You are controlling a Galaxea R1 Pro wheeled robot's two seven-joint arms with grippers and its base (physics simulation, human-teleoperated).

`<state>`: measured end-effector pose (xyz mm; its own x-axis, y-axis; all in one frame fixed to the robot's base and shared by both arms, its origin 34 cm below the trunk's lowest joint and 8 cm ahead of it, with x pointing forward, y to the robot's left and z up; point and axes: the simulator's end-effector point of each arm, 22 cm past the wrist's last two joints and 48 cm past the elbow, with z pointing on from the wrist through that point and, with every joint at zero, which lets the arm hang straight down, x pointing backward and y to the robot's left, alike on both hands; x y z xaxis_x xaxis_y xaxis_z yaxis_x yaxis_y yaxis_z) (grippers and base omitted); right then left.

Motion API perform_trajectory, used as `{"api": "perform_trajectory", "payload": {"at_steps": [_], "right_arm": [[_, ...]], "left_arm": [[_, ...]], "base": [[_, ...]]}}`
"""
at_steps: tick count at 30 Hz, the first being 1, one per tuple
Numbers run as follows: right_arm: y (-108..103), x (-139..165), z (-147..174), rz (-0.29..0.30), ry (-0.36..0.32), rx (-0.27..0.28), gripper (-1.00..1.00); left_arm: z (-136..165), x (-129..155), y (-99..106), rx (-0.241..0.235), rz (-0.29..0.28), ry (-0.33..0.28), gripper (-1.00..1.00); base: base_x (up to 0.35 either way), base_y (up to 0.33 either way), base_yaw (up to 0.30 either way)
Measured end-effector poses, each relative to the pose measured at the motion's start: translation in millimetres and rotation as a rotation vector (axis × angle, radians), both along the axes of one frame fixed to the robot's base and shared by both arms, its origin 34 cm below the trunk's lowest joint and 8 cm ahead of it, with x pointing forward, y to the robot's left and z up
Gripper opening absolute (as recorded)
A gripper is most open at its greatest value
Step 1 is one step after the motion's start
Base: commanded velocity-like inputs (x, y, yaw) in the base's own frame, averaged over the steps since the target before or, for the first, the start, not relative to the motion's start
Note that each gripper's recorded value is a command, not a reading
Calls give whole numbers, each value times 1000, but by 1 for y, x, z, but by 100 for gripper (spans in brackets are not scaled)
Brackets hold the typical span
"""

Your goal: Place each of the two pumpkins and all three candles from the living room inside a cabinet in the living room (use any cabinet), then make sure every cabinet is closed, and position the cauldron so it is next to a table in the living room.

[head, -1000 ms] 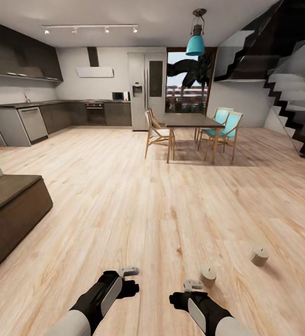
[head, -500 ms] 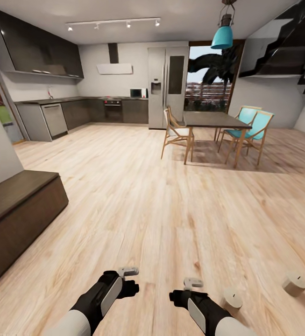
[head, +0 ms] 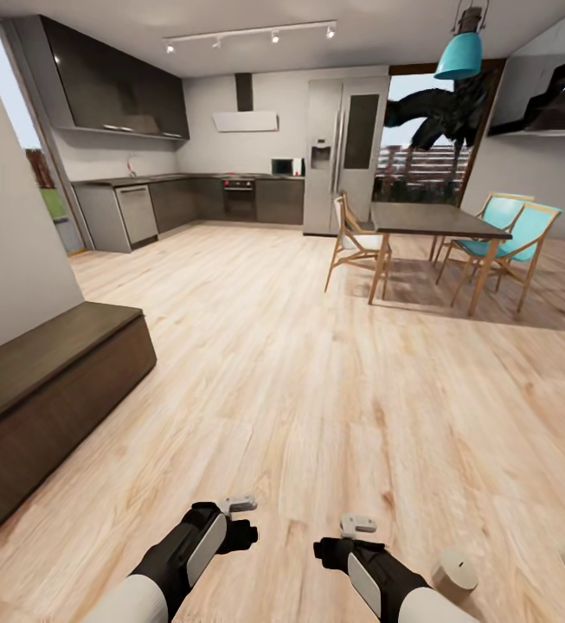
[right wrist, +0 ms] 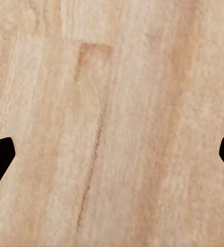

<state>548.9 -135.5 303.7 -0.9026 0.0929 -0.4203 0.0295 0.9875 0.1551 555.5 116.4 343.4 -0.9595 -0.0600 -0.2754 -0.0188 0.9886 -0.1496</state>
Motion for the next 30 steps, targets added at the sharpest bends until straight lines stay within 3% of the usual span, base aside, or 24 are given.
{"api": "perform_trajectory", "payload": {"at_steps": [9,30], "right_arm": [[0,-3,-4,0,9,0,100],[-3,-6,-10,0,22,2,100]], "left_arm": [[-4,-2,0,0,0,9,100],[-10,-5,0,0,0,22,100]], "base": [[120,0,218],[328,33,182]]}}
